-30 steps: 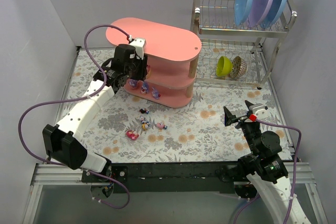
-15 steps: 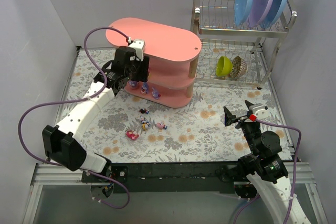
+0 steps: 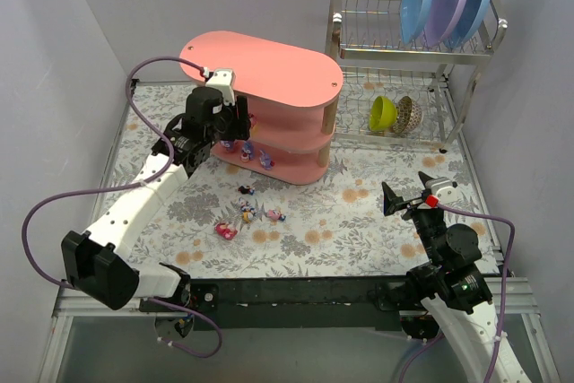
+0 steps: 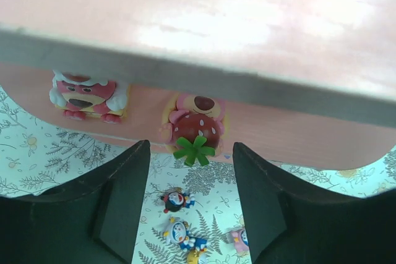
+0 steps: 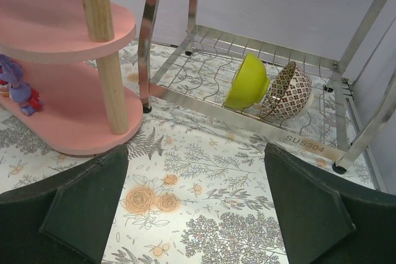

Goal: Place and organize the plastic toys onto the shelf

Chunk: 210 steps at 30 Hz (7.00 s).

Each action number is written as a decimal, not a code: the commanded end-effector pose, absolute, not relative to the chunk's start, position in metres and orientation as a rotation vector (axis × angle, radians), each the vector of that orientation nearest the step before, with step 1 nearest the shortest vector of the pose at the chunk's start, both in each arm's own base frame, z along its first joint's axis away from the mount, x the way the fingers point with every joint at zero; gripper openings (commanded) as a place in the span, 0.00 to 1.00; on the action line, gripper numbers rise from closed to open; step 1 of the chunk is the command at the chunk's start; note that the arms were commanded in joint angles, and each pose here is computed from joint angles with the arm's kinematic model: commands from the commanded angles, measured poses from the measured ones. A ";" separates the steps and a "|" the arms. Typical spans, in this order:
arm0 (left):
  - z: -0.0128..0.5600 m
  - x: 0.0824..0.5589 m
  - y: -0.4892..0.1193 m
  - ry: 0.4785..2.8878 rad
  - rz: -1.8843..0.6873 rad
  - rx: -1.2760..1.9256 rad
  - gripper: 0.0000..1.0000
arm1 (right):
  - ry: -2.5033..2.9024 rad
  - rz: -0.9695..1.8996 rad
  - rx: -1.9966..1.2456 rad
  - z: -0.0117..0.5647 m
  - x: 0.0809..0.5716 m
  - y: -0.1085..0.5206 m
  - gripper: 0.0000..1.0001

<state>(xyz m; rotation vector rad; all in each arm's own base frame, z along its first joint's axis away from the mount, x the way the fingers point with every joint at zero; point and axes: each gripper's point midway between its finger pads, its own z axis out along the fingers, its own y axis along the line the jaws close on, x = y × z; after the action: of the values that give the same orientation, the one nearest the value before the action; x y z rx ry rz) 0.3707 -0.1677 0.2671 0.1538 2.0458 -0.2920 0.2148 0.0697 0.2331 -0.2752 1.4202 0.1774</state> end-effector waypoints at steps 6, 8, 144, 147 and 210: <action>0.295 0.352 -0.166 1.945 -0.403 0.062 0.56 | 1.178 0.222 -0.198 0.284 0.187 0.057 0.98; 0.297 0.343 -0.163 1.939 -0.424 0.045 0.57 | 1.179 0.222 -0.198 0.284 0.187 0.057 0.98; 0.068 0.180 -0.120 2.569 0.022 -0.705 0.04 | 1.179 0.250 -0.199 0.285 0.184 0.061 0.98; 0.081 0.186 -0.125 2.530 -0.067 -0.666 0.00 | 1.179 0.250 -0.199 0.285 0.184 0.061 0.98; 0.292 0.297 -0.263 1.093 -0.542 0.414 0.00 | 1.184 0.229 -0.186 0.282 0.188 0.058 0.98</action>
<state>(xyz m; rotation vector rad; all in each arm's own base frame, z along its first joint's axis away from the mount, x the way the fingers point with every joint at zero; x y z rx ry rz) 0.2949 -0.2671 0.2624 0.4640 1.1992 -0.5458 0.2136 0.0731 0.2330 -0.2717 1.4218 0.1963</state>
